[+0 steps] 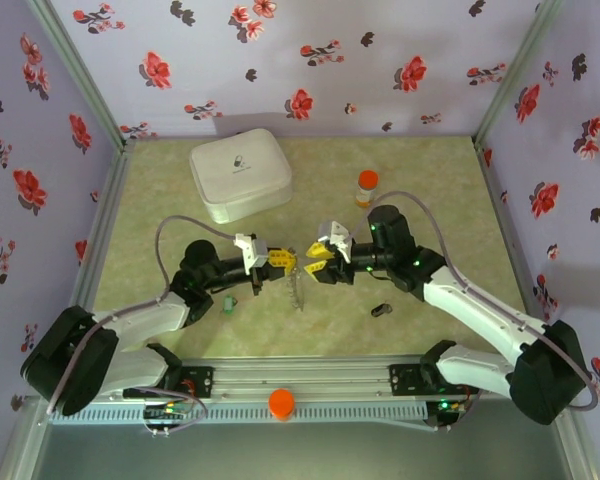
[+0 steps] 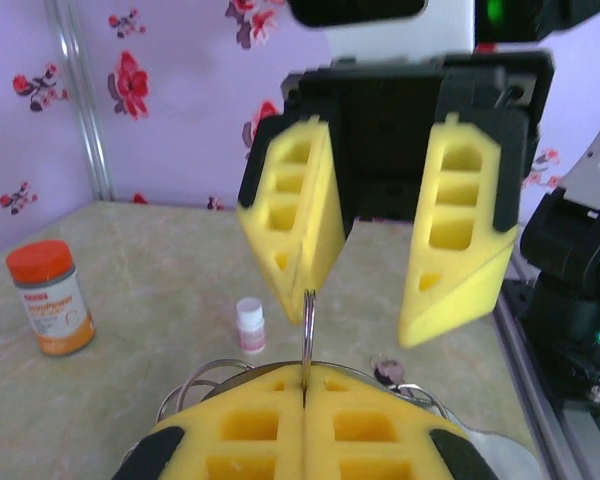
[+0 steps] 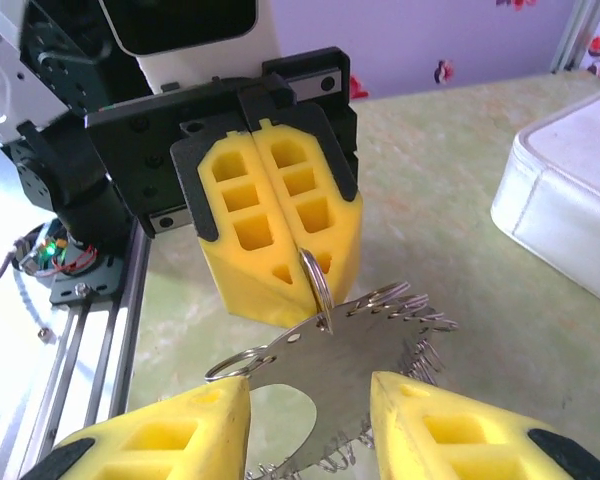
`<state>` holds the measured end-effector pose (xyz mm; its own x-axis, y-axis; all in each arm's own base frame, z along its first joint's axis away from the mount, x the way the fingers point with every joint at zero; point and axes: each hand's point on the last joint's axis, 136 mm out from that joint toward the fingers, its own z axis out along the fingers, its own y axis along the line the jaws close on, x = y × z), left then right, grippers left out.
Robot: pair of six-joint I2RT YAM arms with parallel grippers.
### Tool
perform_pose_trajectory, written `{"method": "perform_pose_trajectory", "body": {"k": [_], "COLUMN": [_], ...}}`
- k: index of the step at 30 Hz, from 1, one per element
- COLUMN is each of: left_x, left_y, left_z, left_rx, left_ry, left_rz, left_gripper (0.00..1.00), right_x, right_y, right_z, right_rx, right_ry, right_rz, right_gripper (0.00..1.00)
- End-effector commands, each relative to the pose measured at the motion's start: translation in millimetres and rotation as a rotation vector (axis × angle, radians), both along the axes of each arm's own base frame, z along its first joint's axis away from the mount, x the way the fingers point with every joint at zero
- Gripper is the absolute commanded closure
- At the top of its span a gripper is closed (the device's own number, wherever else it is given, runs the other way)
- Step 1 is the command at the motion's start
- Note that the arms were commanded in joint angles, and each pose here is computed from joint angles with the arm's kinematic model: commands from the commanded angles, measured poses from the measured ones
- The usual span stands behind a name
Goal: Put the keys on the keyring
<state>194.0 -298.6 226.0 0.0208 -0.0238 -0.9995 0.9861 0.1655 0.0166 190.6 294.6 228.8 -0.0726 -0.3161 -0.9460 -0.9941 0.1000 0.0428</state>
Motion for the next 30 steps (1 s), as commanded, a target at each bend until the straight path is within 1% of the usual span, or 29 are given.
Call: {"method": "perform_pose_trajectory", "body": {"k": [1,5,14,17,21,22,23,24,25,27,30], "left_x": [-7.4,-8.6,-10.3,-10.9,-10.5,-9.6,-8.6,-4.0,0.5,3.5,4.2], "left_y": [0.3,0.2,-0.5,-0.5,0.3,1.4,2.6,5.3,8.2,12.8,17.9], "left_z": [28.1,28.3,28.9,31.4,34.9,35.1,34.9,34.6,33.6,28.6,18.5], "left_rx": [-0.095,-0.095,-0.092,-0.096,-0.101,-0.101,-0.099,-0.098,-0.091,-0.046,0.046], "left_ry": [-0.048,-0.038,-0.035,-0.039,-0.051,-0.052,-0.052,-0.049,-0.044,-0.042,-0.031], "left_rz": [-0.048,-0.058,-0.071,-0.074,-0.071,-0.066,-0.059,-0.028,0.007,0.04,0.08], "left_gripper": [1.0,1.0,1.0,1.0,1.0,1.0,0.98,0.73,0.62,0.59,0.62], "right_x": [-0.4,4.0,-2.4,-3.6,-5.4,-6.1,-6.1,-5.9,-5.6,-3.6,-3.0], "right_y": [7.5,9.0,17.0,19.4,21.0,20.8,20.3,19.0,17.2,12.3,1.8], "right_z": [23.7,29.6,32.4,32.0,34.1,32.6,31.8,29.5,27.9,24.1,6.0], "right_rx": [0.115,0.147,0.169,0.166,0.165,0.156,0.145,0.122,0.097,0.034,-0.146], "right_ry": [-0.026,-0.043,-0.003,0.001,-0.003,-0.002,-0.005,-0.009,-0.016,-0.039,-0.084], "right_rz": [0.022,0.003,0.059,0.073,0.092,0.095,0.096,0.091,0.083,0.058,0.033], "right_gripper": [0.65,0.67,0.76,0.83,0.99,1.0,1.0,1.0,1.0,1.0,1.0]}}
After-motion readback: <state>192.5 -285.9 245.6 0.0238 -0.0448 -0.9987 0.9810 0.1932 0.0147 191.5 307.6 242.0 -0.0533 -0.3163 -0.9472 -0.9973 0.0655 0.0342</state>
